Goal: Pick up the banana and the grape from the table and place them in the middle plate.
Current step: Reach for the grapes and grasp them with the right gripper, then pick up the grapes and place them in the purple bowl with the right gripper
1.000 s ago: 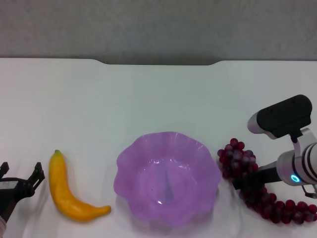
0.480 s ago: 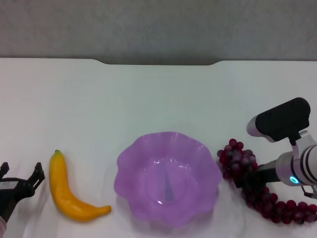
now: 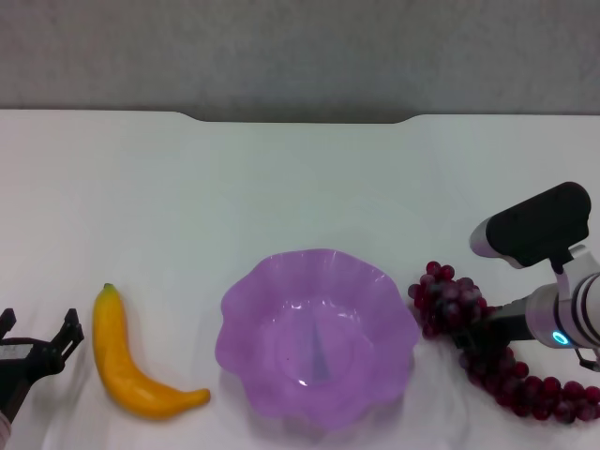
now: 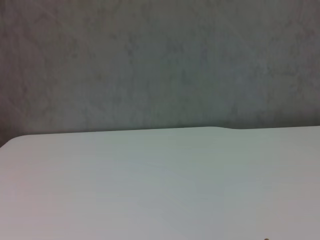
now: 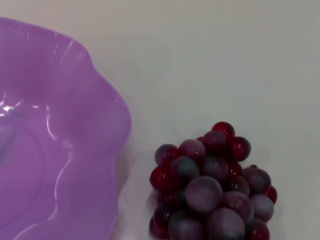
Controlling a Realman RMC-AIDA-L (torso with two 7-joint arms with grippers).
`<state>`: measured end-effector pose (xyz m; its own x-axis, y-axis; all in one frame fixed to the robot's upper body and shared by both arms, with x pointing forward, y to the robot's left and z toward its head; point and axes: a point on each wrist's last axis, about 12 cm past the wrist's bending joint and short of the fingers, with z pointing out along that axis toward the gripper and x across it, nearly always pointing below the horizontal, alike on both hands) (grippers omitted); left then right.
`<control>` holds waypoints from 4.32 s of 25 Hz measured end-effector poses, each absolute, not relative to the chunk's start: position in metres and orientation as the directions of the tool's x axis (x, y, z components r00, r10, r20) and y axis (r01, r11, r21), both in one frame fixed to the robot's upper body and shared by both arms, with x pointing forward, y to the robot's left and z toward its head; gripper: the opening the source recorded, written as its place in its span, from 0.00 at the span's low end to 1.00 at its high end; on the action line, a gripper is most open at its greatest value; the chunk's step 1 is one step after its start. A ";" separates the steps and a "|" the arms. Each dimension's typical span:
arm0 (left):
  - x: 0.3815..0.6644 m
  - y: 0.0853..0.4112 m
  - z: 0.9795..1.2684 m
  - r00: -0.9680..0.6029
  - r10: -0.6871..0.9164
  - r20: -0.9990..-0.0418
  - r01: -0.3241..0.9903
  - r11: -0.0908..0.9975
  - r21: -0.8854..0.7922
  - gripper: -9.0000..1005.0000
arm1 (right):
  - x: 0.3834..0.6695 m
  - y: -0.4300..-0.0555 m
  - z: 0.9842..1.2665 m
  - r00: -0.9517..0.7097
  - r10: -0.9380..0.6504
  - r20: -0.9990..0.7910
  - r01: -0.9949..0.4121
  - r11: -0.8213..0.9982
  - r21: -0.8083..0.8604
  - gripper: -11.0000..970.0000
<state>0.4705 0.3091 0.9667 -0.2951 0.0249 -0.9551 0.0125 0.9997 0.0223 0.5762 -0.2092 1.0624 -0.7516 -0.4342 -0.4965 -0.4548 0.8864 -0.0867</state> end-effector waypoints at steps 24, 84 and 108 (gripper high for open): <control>0.471 0.309 0.967 -0.290 0.022 -0.957 0.011 1.000 0.020 0.89 | 0.573 -0.206 1.057 -0.723 -0.444 -0.529 -0.467 0.879 -0.099 0.53; 0.475 0.308 0.969 -0.283 0.027 -0.959 0.017 1.000 0.024 0.89 | 0.547 -0.150 1.164 -0.161 -0.474 -0.866 -0.574 0.758 -0.308 0.28; 0.478 0.309 0.971 -0.273 0.024 -0.962 0.008 1.000 0.023 0.89 | 0.527 -0.129 1.101 -0.208 -0.448 -0.870 -0.660 0.720 -0.213 0.26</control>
